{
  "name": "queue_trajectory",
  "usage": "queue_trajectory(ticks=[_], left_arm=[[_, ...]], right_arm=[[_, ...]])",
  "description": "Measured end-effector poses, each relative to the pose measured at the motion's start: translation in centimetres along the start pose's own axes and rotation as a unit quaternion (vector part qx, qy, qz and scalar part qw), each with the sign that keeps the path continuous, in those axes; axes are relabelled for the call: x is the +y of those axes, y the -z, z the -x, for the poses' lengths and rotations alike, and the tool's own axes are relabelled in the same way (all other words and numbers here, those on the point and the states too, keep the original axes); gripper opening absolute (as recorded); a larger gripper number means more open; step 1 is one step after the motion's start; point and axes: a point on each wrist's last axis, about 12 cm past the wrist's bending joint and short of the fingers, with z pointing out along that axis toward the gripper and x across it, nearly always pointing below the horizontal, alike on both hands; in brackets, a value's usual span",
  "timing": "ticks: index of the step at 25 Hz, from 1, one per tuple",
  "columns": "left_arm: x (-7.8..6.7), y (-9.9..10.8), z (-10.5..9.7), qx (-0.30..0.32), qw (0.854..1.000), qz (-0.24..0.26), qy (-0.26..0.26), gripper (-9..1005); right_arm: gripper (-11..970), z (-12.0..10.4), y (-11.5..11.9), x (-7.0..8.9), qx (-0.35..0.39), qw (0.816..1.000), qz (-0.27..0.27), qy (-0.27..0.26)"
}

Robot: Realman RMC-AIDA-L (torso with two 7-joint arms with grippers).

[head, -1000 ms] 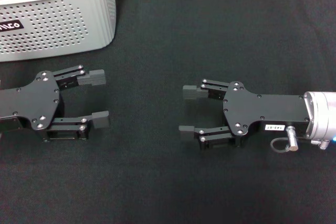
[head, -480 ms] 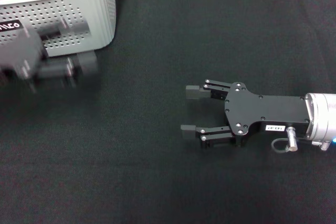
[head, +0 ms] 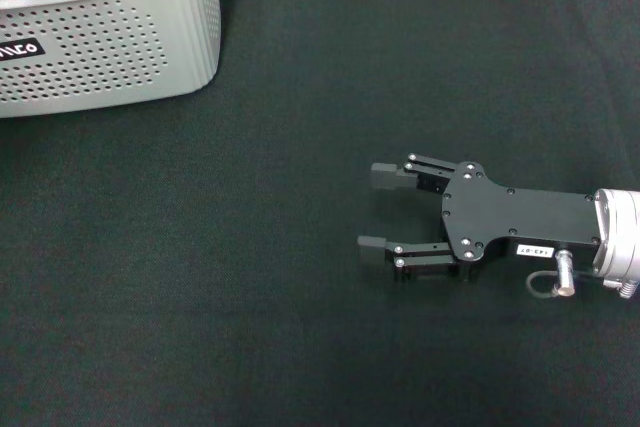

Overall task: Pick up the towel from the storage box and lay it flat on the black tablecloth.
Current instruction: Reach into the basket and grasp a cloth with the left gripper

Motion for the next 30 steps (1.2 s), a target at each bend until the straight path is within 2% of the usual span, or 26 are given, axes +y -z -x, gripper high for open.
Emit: queue_trajectory(ticks=[3, 7, 8, 9, 10, 13, 16, 20, 24, 30], left_arm=[[0.8, -1.6, 1.4, 0.006, 0.998, 0.058, -0.001, 876], [1.2, -5.5, 2.0, 0.007, 0.993, 0.113, -0.017, 875], [1.1, -6.6, 2.1, 0.013, 0.992, 0.125, -0.023, 875], [1.1, -6.6, 2.1, 0.013, 0.992, 0.125, -0.023, 875], [0.4, -9.6, 2.5, 0.035, 0.984, 0.168, -0.044, 875], [-0.5, -12.1, 3.0, 0.056, 0.976, 0.2, -0.071, 855], [-1.0, -14.9, 3.1, 0.104, 0.959, 0.241, -0.104, 836], [0.3, -16.0, 3.1, 0.14, 0.941, 0.28, -0.129, 810], [1.3, -15.9, 2.6, 0.146, 0.94, 0.286, -0.115, 803], [2.0, -15.1, 1.5, 0.147, 0.94, 0.291, -0.099, 802]], right_arm=[[869, -0.2, 0.1, -0.1, -0.001, 1.0, -0.008, 0.001], [869, -0.7, 0.4, 0.0, -0.001, 1.0, -0.018, -0.003], [869, -0.8, 0.5, 0.0, -0.001, 1.0, -0.019, -0.005], [869, -0.9, 0.5, 0.1, -0.001, 1.0, -0.02, -0.007], [870, -1.1, 0.6, 0.1, -0.001, 1.0, -0.022, -0.01], [870, -1.7, 1.2, 0.5, -0.003, 0.999, -0.033, -0.018], [870, -2.1, 1.7, 0.8, -0.006, 0.999, -0.042, -0.023], [870, -2.7, 2.2, 1.2, -0.009, 0.998, -0.054, -0.03], [869, -3.1, 2.5, 1.4, -0.007, 0.998, -0.059, -0.037], [869, -3.5, 2.7, 1.5, -0.007, 0.997, -0.066, -0.042]])
